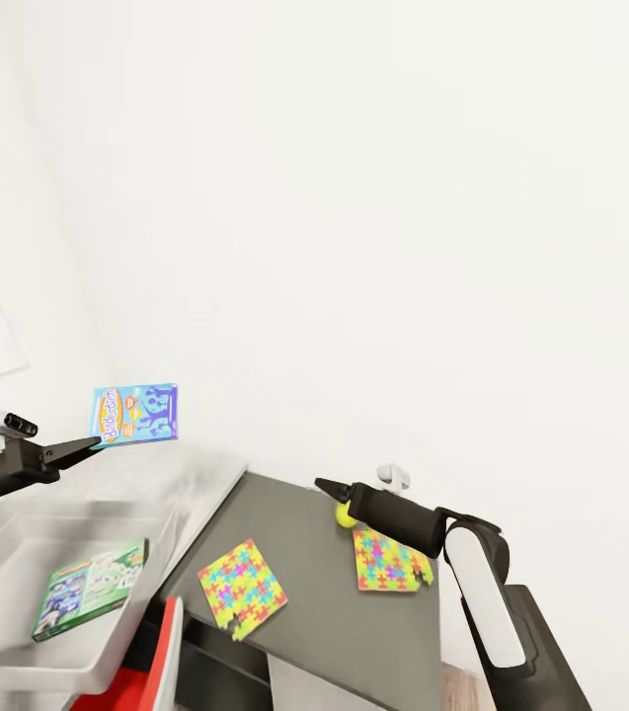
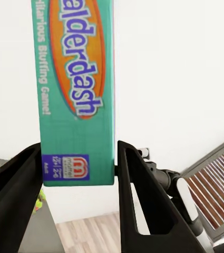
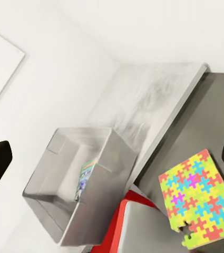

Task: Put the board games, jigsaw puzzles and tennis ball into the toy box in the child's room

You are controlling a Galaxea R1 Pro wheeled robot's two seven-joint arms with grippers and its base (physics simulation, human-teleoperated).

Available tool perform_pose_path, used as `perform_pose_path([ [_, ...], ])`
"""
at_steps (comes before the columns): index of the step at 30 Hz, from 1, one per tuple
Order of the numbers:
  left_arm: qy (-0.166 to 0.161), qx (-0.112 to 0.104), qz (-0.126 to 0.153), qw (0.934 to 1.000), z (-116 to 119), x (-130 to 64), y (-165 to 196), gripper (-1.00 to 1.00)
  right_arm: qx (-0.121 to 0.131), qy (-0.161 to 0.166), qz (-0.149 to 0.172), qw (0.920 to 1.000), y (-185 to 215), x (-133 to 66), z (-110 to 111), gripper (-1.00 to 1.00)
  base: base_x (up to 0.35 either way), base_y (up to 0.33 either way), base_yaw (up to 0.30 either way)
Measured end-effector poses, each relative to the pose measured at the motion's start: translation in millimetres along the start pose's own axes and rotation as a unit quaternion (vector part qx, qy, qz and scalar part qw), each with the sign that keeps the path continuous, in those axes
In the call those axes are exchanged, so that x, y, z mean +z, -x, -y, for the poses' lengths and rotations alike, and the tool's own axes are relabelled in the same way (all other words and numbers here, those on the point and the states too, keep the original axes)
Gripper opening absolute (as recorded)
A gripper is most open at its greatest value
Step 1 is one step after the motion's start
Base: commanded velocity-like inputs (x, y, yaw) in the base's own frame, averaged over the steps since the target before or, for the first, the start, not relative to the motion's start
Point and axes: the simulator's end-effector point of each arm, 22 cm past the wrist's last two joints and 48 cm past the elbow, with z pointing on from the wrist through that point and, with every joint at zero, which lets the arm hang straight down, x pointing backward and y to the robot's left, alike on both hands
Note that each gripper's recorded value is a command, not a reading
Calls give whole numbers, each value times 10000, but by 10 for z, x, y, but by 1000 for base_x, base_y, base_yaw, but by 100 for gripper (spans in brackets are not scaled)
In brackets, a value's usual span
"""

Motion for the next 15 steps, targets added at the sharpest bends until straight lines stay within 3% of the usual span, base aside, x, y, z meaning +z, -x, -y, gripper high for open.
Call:
perform_pose_path([
  [4, 0, 0, 0, 10000, -3, 1, 1, -100, 1, 1, -1, 10000, 0, 2, 2, 100, 180, 2, 0],
  [15, -6, 3, 5, 10000, -2, 2, 4, -100, 2, 1, -1, 10000, 1, 4, 3, 100, 11, 0, 0],
])
